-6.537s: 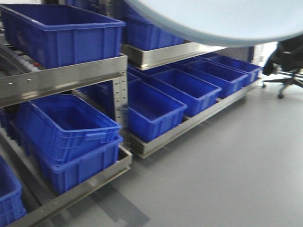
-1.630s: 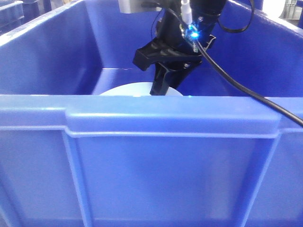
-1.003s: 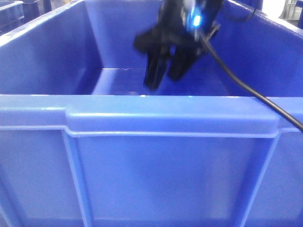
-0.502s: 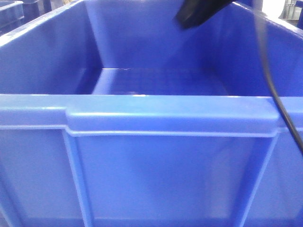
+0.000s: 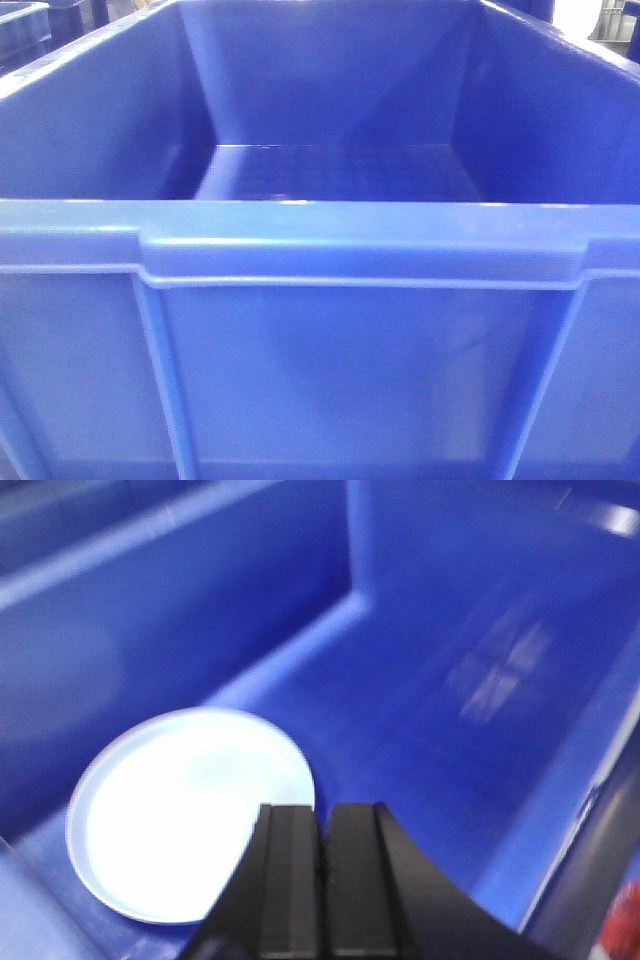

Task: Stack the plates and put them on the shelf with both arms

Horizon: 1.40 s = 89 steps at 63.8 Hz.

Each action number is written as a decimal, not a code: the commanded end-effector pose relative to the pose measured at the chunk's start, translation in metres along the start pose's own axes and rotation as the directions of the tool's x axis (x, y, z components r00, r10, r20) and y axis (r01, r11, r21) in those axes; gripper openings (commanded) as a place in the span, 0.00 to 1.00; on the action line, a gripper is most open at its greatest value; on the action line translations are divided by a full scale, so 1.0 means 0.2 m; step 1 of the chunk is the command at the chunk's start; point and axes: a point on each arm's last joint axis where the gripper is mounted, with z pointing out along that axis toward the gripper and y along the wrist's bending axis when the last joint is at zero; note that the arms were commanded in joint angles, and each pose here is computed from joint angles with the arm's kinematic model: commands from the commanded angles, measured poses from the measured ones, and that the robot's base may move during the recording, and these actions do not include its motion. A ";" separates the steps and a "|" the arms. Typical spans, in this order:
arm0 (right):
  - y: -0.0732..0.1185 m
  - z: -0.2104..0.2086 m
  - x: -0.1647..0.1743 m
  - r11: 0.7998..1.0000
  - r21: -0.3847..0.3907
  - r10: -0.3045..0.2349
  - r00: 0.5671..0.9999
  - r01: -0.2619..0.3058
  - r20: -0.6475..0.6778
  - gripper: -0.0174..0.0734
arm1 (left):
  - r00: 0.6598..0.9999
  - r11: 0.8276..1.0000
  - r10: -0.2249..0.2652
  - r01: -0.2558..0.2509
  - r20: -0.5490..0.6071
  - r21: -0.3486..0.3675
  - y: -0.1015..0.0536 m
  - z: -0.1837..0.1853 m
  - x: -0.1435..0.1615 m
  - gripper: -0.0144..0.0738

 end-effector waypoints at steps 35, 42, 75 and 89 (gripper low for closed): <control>0.02 -0.34 0.12 0.999 0.033 -0.006 0.945 -0.005 0.328 0.25 | 0.995 1.000 -0.017 0.017 0.100 0.006 0.00 -0.01 -0.08 0.26; 0.02 -0.34 0.12 0.999 0.033 -0.006 0.945 -0.005 0.328 0.25 | 0.995 1.000 -0.017 0.017 0.100 0.006 0.00 -0.01 -0.08 0.26; -0.03 -0.25 0.26 0.964 0.231 0.062 0.955 -0.132 0.288 0.25 | 0.995 1.000 -0.017 0.017 0.100 0.006 0.00 -0.01 -0.08 0.26; -0.09 -0.21 0.47 0.850 0.487 0.032 0.942 -0.201 0.333 0.25 | 0.995 1.000 -0.017 0.017 0.100 0.006 0.00 -0.01 -0.08 0.26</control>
